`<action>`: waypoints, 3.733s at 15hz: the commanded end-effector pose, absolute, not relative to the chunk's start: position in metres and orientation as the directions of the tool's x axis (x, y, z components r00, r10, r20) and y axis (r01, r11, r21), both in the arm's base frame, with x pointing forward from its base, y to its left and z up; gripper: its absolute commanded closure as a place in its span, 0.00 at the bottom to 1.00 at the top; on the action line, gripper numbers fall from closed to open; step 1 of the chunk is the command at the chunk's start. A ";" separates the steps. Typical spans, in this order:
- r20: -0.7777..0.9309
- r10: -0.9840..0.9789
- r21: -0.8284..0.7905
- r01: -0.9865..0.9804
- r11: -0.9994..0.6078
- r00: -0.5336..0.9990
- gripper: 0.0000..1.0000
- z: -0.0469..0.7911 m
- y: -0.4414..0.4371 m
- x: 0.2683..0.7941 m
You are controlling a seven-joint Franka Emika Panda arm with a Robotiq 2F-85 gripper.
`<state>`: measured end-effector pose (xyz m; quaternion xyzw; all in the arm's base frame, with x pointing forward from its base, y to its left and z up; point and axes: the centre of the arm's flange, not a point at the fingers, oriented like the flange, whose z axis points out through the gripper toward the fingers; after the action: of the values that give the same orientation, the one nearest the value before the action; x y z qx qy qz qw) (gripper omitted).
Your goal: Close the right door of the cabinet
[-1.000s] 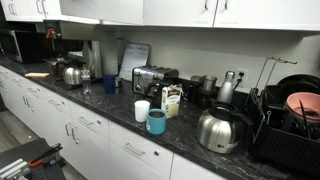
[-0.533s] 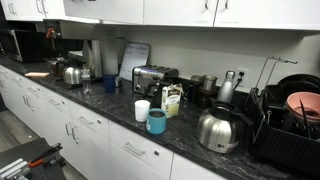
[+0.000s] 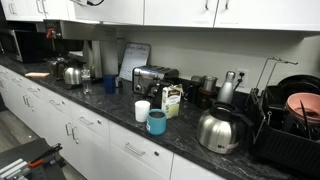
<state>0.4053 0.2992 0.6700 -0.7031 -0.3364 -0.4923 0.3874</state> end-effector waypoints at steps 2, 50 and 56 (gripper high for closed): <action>0.968 0.065 -0.169 0.820 -0.547 0.242 0.96 0.669 0.323 0.441; 0.923 0.369 0.366 0.539 -0.759 -0.106 0.00 0.678 0.384 0.517; 0.923 0.357 0.374 0.556 -0.742 -0.145 0.00 0.658 0.373 0.508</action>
<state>0.5079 0.3729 0.6583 -0.6495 -0.3515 -0.6701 0.0744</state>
